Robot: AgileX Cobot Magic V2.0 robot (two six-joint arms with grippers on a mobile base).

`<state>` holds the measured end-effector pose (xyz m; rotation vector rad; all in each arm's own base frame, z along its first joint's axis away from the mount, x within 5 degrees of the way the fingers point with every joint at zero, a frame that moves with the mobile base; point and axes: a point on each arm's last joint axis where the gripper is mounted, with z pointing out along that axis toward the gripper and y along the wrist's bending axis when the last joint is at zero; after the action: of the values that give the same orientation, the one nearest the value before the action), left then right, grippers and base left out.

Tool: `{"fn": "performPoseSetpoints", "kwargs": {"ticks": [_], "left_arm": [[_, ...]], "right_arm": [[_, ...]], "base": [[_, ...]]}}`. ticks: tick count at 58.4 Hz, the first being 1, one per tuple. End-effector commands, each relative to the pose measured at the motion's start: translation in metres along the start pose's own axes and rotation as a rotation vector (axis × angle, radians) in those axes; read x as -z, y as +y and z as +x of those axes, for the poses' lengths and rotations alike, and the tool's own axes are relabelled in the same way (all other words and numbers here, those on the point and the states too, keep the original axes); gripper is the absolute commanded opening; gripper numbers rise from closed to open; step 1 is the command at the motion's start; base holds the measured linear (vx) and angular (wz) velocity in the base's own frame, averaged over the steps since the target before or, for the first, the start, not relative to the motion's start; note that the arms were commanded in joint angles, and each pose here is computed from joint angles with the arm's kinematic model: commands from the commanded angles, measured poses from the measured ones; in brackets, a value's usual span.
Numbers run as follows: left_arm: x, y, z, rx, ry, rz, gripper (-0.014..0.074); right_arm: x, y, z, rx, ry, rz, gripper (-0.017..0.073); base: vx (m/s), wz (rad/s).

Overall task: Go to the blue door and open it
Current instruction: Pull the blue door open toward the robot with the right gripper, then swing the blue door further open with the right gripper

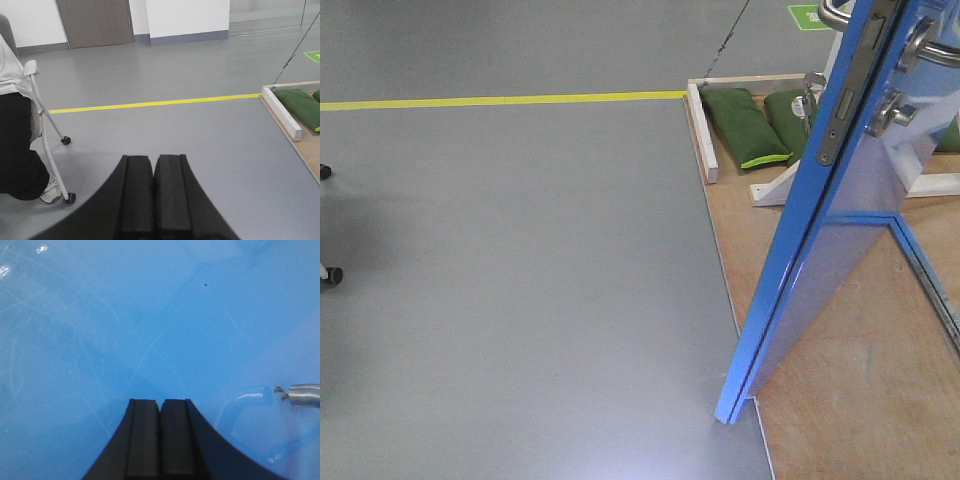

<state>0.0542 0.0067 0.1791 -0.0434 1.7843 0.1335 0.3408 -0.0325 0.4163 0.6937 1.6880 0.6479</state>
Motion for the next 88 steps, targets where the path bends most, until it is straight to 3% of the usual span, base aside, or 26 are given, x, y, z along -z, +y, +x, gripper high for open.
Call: {"fn": "performPoseSetpoints", "kwargs": {"ticks": [1,88], "left_arm": [[0.0011,-0.0003,-0.0071,0.010,-0.097,0.004,0.0070],[0.0011,-0.0003,-0.0071,0.010,-0.097,0.004,0.0070]], "right_arm": [[0.0128,0.0170,-0.0137,0.005,-0.088,-0.057,0.0002],[0.0128,0.0170,-0.0135,0.005,-0.085,-0.056,0.0002]], "base": [[0.00,0.00],[0.09,0.07]]}}
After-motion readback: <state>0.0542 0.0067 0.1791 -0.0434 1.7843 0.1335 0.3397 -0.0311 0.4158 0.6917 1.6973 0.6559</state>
